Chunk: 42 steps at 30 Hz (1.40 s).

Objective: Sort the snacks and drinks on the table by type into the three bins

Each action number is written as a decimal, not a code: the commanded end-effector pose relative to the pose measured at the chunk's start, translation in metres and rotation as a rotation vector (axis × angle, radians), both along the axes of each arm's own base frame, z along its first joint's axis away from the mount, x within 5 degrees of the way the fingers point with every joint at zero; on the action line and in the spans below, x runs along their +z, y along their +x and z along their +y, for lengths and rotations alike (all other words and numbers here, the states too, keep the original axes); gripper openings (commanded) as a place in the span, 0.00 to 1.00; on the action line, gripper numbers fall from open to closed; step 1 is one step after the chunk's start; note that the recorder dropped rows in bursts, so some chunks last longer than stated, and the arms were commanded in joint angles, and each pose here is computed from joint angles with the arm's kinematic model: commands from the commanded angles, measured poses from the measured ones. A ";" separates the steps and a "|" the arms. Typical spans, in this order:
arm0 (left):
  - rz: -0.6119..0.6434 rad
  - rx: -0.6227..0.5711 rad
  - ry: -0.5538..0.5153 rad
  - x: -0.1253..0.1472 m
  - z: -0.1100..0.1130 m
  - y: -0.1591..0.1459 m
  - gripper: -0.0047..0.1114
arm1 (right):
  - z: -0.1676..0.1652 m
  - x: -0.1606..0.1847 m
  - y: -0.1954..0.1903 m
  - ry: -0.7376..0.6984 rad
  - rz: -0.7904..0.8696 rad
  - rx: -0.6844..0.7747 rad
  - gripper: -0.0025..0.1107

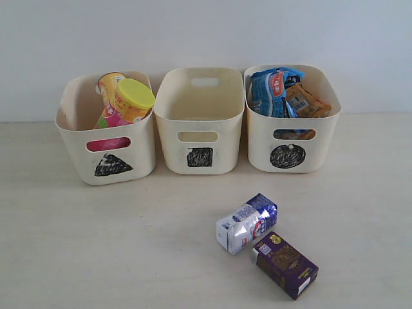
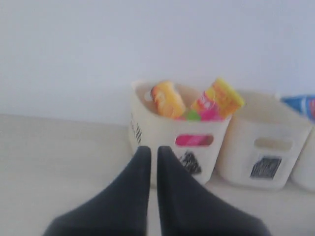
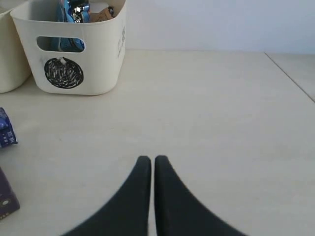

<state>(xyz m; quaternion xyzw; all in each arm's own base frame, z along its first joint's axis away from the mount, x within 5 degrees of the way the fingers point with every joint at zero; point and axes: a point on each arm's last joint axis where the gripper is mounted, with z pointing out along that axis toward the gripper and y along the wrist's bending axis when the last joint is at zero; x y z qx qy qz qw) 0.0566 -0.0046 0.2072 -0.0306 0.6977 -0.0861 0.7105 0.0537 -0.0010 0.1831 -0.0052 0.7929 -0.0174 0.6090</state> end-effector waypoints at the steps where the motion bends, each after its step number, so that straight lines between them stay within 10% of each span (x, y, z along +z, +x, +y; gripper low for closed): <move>1: -0.172 0.019 -0.187 0.017 0.004 -0.002 0.07 | 0.000 -0.001 0.000 0.002 -0.003 -0.002 0.02; 9: -0.477 -0.014 -0.473 0.043 0.010 -0.012 0.07 | 0.000 -0.001 0.000 0.002 -0.003 -0.002 0.02; 15: -0.505 -0.062 -0.302 0.088 0.002 -0.008 0.07 | 0.000 -0.001 0.000 0.002 -0.003 -0.002 0.02; 22: -0.037 -0.059 0.019 0.140 -0.012 0.080 0.07 | 0.000 -0.001 0.000 0.002 -0.003 -0.002 0.02; 31: 0.526 -0.192 0.458 0.115 -0.073 0.163 0.07 | 0.000 -0.001 0.000 0.002 -0.003 -0.002 0.02; 42: 0.758 -0.667 0.737 0.088 -0.174 0.177 0.07 | 0.000 -0.001 0.000 0.002 -0.003 -0.002 0.02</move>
